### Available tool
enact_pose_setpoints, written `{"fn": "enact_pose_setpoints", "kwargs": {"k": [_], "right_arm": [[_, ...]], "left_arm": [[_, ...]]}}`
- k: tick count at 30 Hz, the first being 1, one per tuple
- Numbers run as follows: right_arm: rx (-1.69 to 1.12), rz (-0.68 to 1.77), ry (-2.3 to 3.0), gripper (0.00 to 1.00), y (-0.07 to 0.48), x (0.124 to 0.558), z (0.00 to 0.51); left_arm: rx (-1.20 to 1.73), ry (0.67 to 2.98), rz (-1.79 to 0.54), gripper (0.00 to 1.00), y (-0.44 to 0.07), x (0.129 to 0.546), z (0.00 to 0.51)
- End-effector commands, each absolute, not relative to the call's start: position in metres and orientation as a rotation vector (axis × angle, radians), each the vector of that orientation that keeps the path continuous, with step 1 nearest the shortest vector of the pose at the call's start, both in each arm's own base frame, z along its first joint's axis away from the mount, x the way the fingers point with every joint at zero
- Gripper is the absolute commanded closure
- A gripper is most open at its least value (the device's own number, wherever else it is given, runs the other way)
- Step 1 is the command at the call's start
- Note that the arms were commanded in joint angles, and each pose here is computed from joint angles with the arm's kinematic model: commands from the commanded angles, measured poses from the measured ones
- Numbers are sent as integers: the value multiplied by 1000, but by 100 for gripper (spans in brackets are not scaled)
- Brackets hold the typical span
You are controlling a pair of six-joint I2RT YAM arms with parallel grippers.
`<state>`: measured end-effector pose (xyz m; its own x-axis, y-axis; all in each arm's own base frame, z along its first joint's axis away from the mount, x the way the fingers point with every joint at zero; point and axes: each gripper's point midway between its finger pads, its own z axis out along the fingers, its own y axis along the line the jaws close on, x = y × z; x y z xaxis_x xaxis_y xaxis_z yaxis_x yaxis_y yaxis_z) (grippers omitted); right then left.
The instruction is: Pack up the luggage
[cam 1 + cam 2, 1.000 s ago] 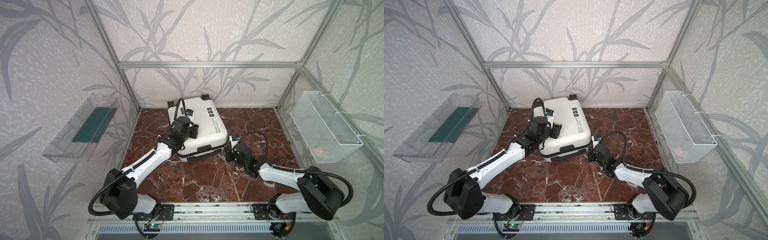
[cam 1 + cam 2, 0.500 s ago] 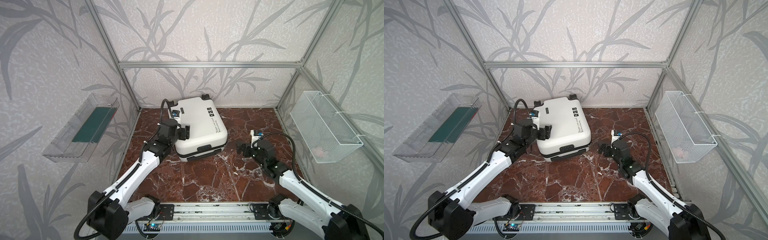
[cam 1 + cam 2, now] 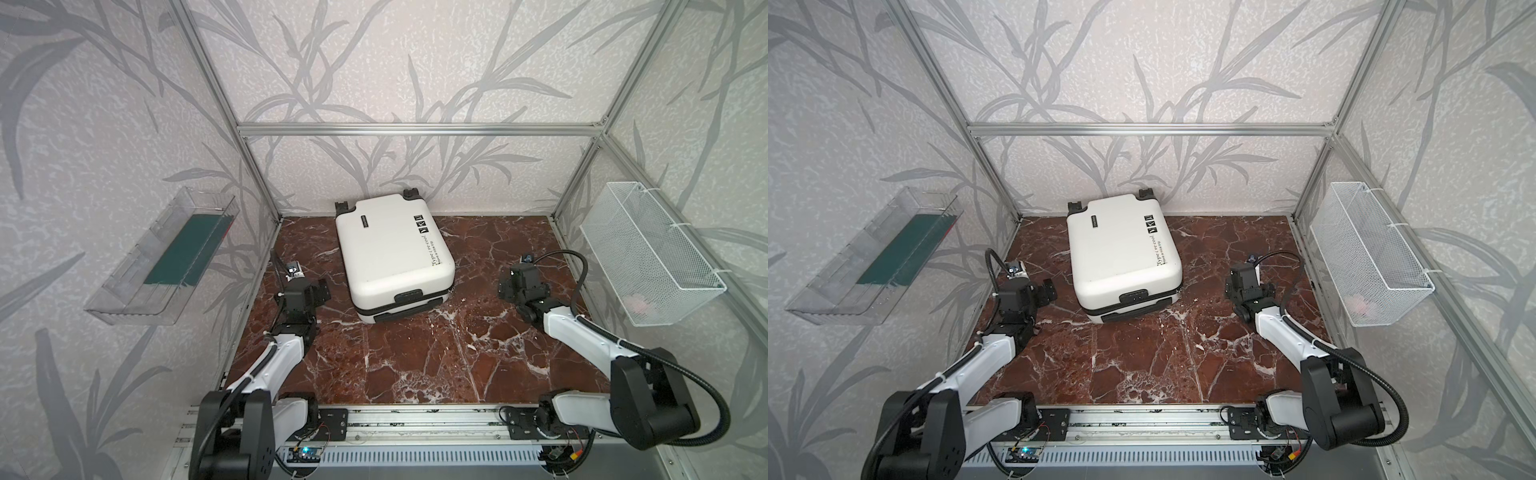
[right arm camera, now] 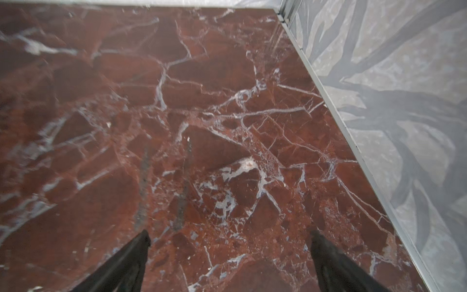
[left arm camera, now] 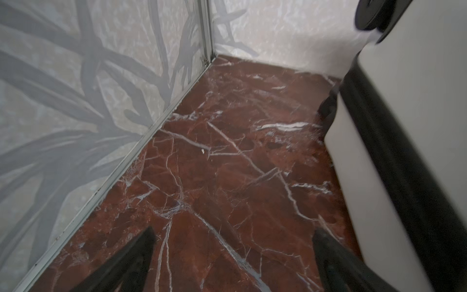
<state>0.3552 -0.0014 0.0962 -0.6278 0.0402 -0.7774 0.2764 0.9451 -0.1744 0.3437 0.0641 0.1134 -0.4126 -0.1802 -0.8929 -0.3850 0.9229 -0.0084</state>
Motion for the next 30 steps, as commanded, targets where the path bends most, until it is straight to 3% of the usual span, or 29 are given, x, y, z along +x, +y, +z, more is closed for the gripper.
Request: {"fn": "enact_pose_setpoints", "kwargs": {"k": [1,9,11,13,18,30], "right_arm": [[135,-377,2028,1,-1,377,106],[-53,-206,1797,1,24,389,101],[-68,-180,1922,1,25,393,90],[-51,-93,1947,1,21,397,91],[-51,-94,1896,1,21,397,92],[-52,-95,1935,1,21,396,91]], "left_arm": [[-355,1809,177,1,61,364,129],[-140,1827,74,1,35,391,98],[-187,1977,108,1,43,393,89],[-152,1863,122,1,39,397,98],[-5,1853,53,1,14,387,99],[-136,1900,91,1,35,396,93]]}}
